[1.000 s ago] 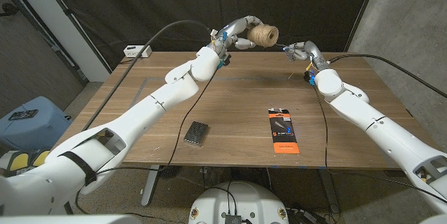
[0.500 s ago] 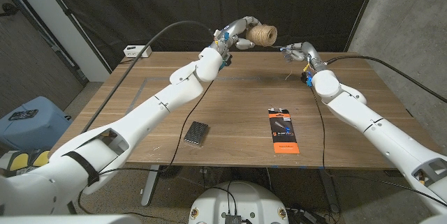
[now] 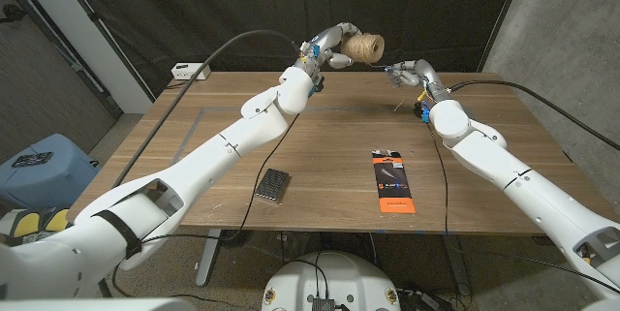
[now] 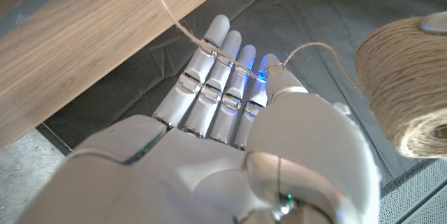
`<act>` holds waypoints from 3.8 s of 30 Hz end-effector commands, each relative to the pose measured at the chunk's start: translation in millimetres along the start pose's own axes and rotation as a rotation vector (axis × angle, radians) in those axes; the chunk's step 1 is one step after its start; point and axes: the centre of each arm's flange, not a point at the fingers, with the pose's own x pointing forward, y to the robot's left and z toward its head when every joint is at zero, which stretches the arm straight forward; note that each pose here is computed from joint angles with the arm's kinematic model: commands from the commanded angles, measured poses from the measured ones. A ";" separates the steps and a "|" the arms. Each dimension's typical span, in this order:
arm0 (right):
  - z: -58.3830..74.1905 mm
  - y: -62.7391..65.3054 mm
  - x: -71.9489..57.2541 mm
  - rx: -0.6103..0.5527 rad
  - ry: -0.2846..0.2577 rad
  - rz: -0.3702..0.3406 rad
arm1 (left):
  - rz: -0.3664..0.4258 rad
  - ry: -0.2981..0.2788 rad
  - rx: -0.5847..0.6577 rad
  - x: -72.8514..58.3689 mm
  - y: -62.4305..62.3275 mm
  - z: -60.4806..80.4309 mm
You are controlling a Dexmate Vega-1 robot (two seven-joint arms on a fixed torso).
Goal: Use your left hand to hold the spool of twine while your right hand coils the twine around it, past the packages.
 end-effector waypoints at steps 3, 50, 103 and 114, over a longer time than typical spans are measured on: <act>8.5 12.0 -6.1 0.020 -0.033 0.045 | 0.017 0.004 -0.042 4.1 0.7 4.4; 27.8 43.3 -32.6 0.003 -0.092 0.155 | -0.001 0.040 -0.032 13.2 3.6 1.2; 27.5 71.8 -58.6 0.013 -0.084 0.425 | -0.019 0.052 -0.024 2.5 14.8 -12.5; 20.6 57.4 -52.9 -0.015 -0.068 0.402 | -0.013 0.063 -0.021 6.2 15.9 -14.8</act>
